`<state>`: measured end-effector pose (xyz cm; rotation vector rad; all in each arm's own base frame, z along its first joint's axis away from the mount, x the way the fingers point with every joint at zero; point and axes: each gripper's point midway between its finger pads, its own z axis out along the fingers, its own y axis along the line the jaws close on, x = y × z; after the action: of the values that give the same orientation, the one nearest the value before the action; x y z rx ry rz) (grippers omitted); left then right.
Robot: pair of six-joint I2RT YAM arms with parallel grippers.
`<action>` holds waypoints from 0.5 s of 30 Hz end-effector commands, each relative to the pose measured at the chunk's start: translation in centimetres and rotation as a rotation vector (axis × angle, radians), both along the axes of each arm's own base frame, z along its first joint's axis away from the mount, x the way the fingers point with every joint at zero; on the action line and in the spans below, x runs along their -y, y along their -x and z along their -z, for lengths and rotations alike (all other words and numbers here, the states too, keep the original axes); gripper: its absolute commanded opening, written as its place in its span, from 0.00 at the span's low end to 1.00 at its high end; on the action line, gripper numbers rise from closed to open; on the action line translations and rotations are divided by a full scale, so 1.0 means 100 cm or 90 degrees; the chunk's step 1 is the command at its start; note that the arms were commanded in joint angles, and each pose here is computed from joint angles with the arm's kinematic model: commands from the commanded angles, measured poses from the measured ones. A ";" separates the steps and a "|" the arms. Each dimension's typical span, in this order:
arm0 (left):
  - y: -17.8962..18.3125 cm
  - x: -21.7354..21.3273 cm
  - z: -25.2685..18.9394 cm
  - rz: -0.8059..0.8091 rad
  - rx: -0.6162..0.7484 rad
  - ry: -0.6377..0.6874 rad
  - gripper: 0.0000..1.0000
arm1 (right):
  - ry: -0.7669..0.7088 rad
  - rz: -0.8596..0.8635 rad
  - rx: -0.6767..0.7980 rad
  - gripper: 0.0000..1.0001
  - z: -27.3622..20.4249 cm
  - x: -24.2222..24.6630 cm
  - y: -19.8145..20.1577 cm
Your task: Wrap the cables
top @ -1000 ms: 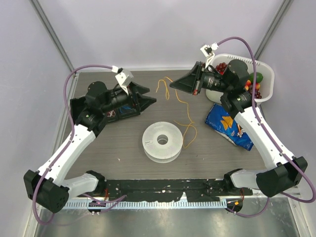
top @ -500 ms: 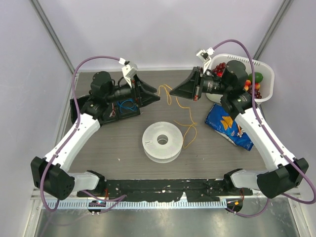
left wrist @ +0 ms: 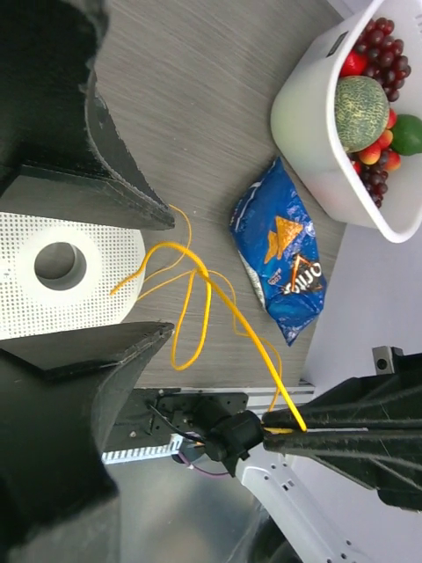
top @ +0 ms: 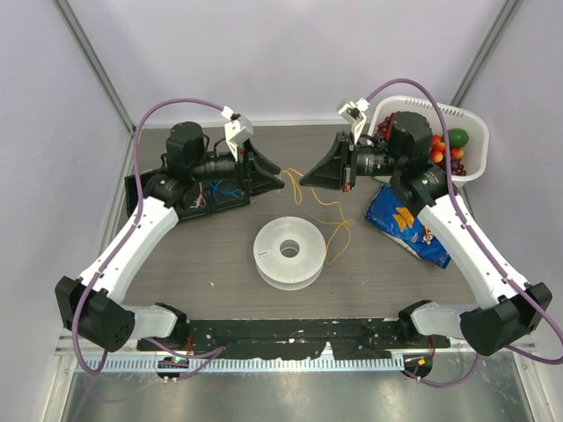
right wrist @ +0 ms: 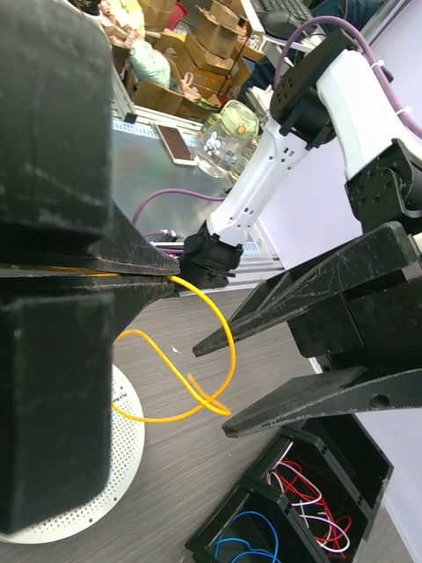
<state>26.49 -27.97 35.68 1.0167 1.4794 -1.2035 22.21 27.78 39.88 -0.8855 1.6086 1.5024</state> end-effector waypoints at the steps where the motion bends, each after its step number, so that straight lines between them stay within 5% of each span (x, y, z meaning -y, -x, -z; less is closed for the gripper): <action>1: 0.000 -0.003 -0.005 0.017 0.051 -0.018 0.49 | -0.012 -0.022 0.051 0.01 -0.017 0.003 0.018; 11: -0.005 0.000 0.001 0.027 0.046 -0.021 0.46 | -0.010 -0.036 0.046 0.01 -0.015 0.000 0.023; 15: -0.003 0.002 -0.002 0.037 0.034 -0.014 0.36 | -0.008 -0.039 0.044 0.01 -0.013 -0.001 0.024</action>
<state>27.03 -28.12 33.62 1.0785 1.5028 -1.1823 21.06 28.14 39.56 -0.9264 1.6125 1.5211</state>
